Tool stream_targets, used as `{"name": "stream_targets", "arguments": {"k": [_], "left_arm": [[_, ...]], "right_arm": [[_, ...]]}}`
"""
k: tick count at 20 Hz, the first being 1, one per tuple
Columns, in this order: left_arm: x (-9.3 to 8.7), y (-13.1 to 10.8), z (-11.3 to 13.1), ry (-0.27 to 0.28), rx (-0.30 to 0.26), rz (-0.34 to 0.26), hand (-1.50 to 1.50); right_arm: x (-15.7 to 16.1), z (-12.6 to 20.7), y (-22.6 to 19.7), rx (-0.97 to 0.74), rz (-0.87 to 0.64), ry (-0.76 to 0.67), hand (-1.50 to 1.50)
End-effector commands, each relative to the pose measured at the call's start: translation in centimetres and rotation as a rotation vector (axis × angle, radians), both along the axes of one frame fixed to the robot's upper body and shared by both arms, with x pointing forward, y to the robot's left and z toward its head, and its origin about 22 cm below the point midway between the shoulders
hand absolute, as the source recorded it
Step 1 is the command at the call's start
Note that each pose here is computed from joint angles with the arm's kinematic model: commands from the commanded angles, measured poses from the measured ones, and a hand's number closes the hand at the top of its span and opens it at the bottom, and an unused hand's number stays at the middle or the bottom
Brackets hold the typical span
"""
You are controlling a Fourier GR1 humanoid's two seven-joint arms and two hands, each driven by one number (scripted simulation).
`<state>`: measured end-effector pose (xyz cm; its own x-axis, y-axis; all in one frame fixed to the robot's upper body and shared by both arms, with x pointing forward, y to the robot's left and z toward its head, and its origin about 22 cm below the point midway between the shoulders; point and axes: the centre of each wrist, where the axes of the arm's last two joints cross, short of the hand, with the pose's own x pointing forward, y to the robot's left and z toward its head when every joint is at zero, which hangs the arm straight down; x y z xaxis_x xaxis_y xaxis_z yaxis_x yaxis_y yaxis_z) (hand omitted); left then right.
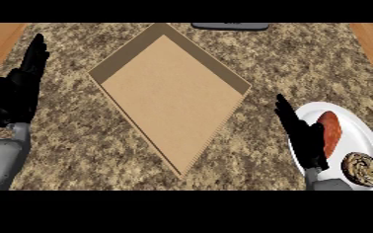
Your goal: Pick the sweet potato from the plate and place it in the cardboard box
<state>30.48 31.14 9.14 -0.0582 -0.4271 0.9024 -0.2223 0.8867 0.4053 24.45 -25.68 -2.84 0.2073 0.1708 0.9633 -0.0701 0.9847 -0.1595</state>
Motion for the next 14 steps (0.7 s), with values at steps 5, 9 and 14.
{"name": "stream_targets", "arguments": {"k": [5,9,14], "left_arm": [[-0.8,-1.9,-0.9,-0.012,0.033,-0.237,0.0],[-1.6,-3.3,-1.7,0.002,-0.004,-0.378,0.0],[-2.0,-4.2,-3.2,-0.012,-0.001,-0.455,0.0]], "right_arm": [[2.3,14.4,-10.5,-0.172,-0.19,-0.532,-1.5],[-1.8,16.9,-19.3,-0.45,-0.282,-0.436,-1.5],[-4.8,16.3,-23.2,-0.602,-0.145,-0.503,-1.5]]}}
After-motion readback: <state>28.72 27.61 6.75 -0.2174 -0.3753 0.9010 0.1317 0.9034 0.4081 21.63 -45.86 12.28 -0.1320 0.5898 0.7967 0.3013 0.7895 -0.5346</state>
